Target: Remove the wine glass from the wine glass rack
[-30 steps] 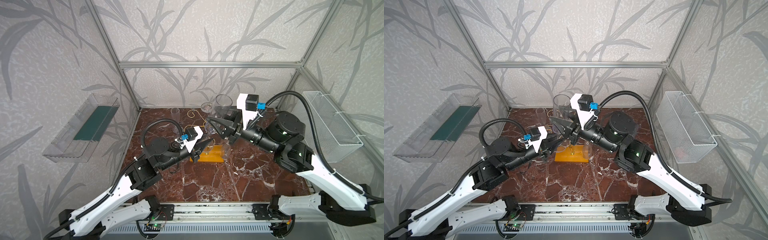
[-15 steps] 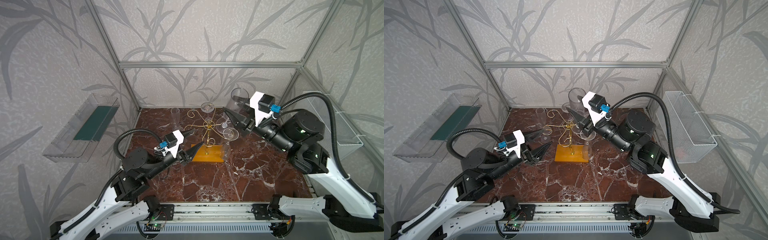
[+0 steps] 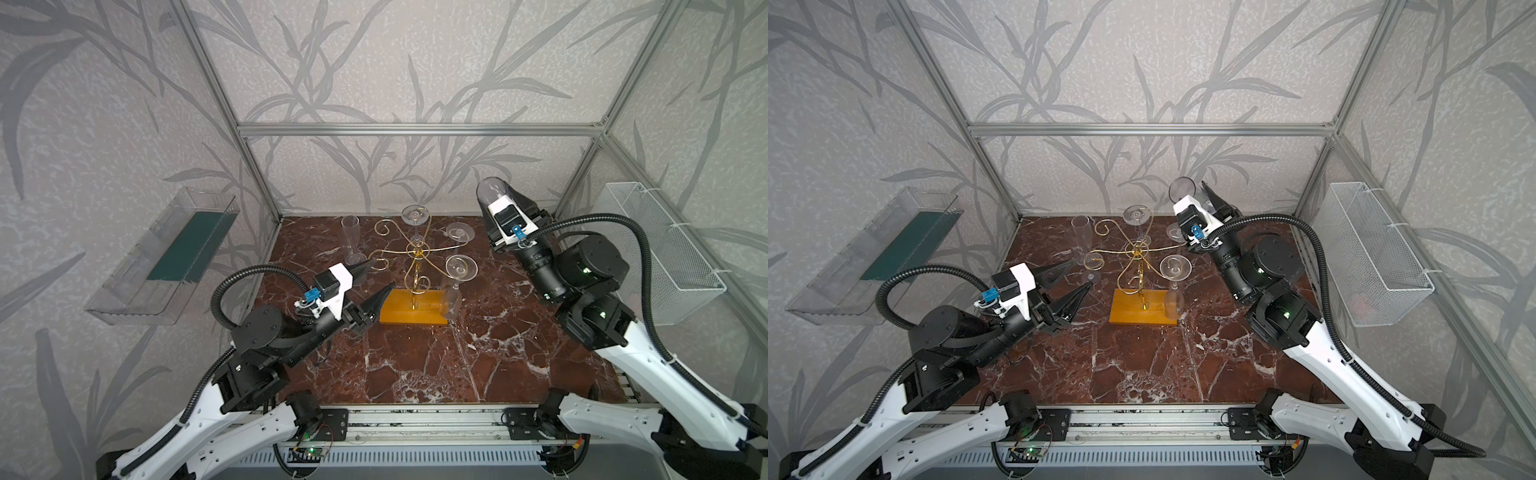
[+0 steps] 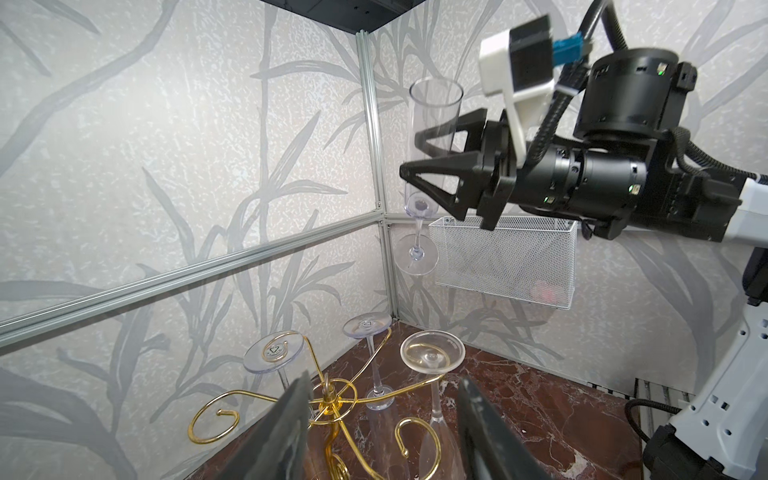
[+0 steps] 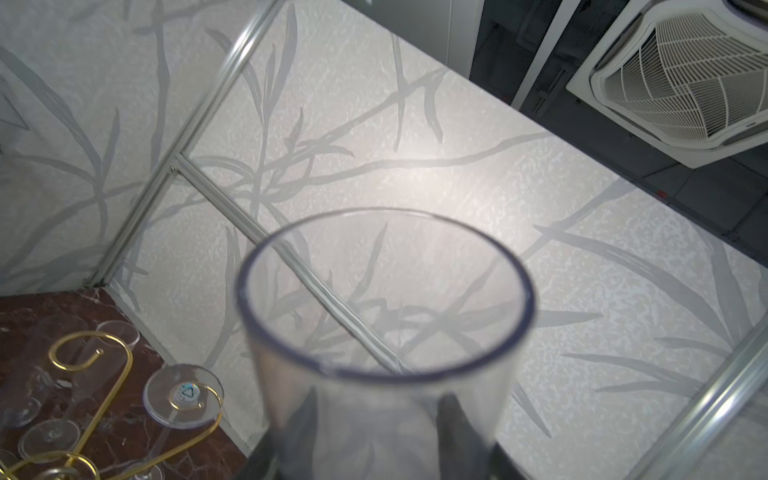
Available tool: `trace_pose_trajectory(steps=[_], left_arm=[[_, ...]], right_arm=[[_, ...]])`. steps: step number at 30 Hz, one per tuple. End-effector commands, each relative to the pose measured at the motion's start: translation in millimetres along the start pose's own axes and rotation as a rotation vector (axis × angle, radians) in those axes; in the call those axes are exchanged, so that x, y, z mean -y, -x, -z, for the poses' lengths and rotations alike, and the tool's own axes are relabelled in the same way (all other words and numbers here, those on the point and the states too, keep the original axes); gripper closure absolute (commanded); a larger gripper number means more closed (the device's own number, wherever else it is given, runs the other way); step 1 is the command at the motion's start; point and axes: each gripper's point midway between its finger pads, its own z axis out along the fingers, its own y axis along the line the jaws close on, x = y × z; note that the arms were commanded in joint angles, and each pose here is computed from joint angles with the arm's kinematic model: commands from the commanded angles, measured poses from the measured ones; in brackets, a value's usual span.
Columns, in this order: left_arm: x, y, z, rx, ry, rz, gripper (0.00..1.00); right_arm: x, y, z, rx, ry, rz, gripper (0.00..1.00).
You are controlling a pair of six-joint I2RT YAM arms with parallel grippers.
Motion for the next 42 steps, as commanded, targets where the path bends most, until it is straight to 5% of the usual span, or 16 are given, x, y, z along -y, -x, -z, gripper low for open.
trace_pose_trajectory(steps=[1, 21, 33, 42], left_arm=[[-4.9, -2.1, 4.0, -0.009, 0.029, -0.003, 0.42], [-20.3, -22.9, 16.5, -0.077, 0.124, 0.037, 0.42], [-36.7, -39.2, 11.5, -0.111, 0.233, 0.034, 0.42], [-58.8, -35.4, 12.7, -0.077, 0.368, -0.005, 0.39]], right_arm=[[44.1, -6.3, 14.0, 0.029, -0.161, -0.098, 0.71], [-20.9, -238.3, 18.7, -0.223, -0.151, -0.589, 0.74], [-79.6, -297.9, -16.3, -0.271, -0.023, -0.619, 0.74], [-100.4, -313.5, -49.9, -0.167, 0.023, -0.608, 0.74]])
